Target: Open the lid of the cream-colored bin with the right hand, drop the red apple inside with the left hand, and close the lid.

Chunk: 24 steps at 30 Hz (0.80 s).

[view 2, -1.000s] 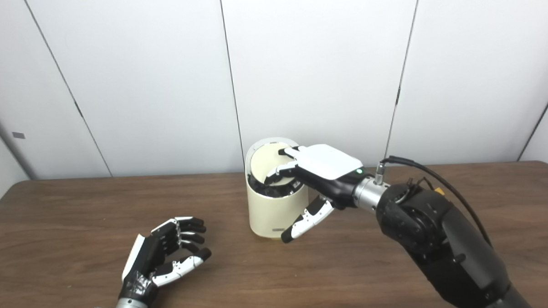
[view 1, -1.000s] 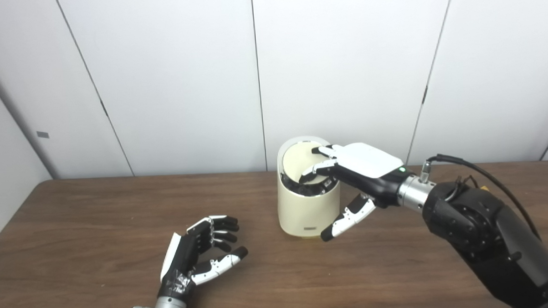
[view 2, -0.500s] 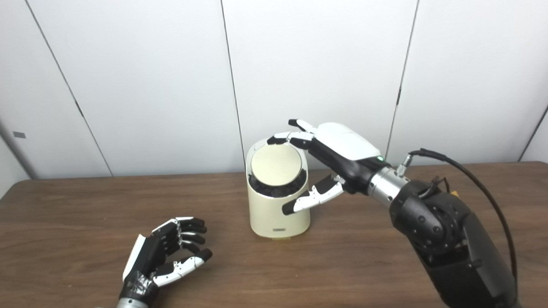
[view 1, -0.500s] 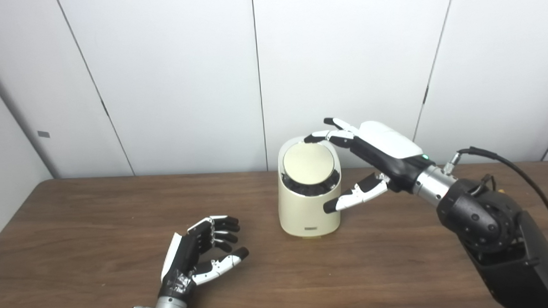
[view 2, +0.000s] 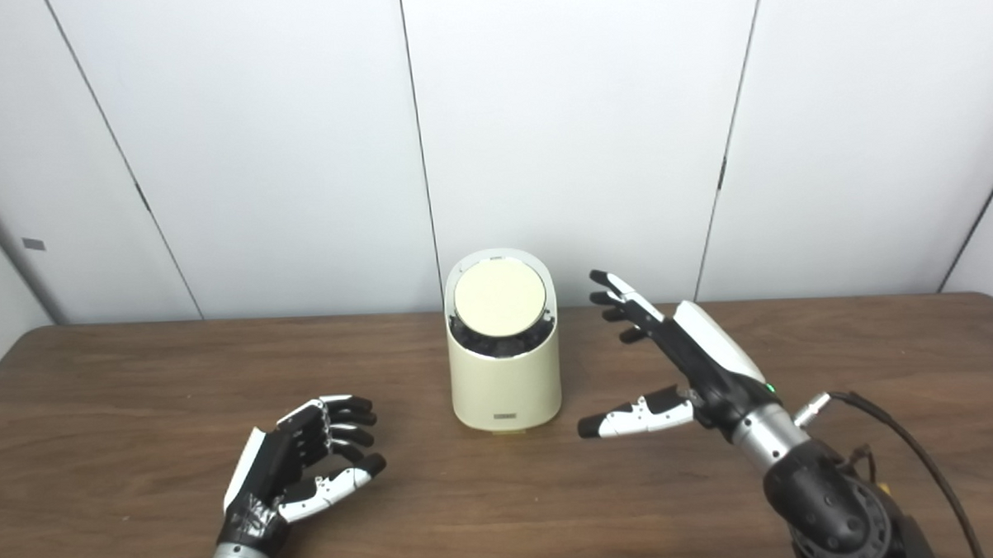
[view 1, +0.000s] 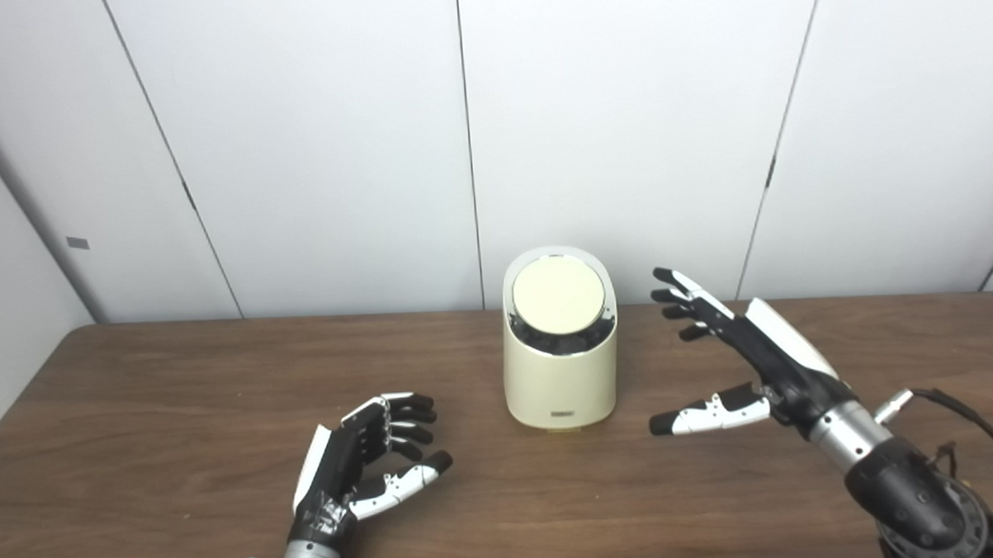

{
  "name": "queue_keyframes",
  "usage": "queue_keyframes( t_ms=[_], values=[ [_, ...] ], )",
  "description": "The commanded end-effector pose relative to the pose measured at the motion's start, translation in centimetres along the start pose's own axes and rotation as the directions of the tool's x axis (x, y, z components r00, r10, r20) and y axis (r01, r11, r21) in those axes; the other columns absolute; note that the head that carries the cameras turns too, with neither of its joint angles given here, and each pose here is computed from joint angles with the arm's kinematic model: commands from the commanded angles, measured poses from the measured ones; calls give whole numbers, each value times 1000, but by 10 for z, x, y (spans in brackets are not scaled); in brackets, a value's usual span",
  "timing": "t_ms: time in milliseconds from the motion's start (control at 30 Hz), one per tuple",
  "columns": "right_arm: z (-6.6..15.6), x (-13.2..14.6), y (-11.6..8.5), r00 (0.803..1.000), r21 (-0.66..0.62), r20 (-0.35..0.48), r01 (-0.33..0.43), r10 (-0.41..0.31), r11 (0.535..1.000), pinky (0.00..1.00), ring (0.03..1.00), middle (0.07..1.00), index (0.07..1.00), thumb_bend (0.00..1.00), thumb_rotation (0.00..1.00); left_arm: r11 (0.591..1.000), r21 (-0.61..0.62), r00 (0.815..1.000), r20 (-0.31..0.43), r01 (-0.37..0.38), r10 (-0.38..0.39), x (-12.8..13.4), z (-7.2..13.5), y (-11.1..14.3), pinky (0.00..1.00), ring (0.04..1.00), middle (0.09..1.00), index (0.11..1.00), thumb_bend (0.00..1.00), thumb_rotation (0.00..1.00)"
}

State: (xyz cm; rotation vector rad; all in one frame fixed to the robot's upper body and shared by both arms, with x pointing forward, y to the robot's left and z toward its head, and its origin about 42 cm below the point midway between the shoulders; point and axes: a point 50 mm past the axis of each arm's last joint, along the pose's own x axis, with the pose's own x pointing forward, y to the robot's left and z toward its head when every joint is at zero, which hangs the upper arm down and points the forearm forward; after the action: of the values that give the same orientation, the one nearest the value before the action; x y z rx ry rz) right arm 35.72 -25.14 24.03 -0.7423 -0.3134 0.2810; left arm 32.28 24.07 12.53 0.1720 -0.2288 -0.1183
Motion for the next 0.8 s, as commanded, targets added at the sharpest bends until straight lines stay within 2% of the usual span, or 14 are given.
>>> queue_keyframes(
  t_ms=[0, 167, 233, 467, 600, 767],
  values=[
    [6, 1, -11, 996, 35, 40, 78, -79, 996, 726, 861, 900, 971, 801, 273, 1000, -4, 998, 59, -2, 2, 8, 13, 3, 517, 598, 658, 680, 700, 118],
    [-12, -18, 3, 994, 97, 6, 110, -112, 989, 738, 865, 904, 968, 782, 277, 1000, 2, 996, 89, -2, 2, 13, 17, 7, 496, 582, 654, 679, 693, 99],
    [-17, -24, 9, 993, 110, -4, 115, -115, 987, 742, 859, 905, 961, 769, 244, 1000, 8, 995, 95, 0, -1, 15, 19, 9, 488, 576, 659, 680, 684, 90],
    [-22, -35, 30, 994, 96, -37, 110, -107, 989, 706, 839, 905, 945, 755, 225, 1000, 0, 996, 94, 2, -2, 17, 20, 9, 493, 582, 660, 687, 687, 96],
    [-26, -36, 38, 994, 113, -61, 101, -94, 988, 746, 860, 905, 933, 757, 224, 1000, -1, 995, 103, 5, -5, 18, 20, 9, 496, 585, 660, 691, 689, 90],
    [-28, -38, 43, 993, 123, -69, 100, -92, 987, 739, 851, 893, 919, 757, 191, 1000, -16, 995, 102, 8, -6, 17, 19, 8, 506, 594, 671, 706, 688, 75]
  ],
)
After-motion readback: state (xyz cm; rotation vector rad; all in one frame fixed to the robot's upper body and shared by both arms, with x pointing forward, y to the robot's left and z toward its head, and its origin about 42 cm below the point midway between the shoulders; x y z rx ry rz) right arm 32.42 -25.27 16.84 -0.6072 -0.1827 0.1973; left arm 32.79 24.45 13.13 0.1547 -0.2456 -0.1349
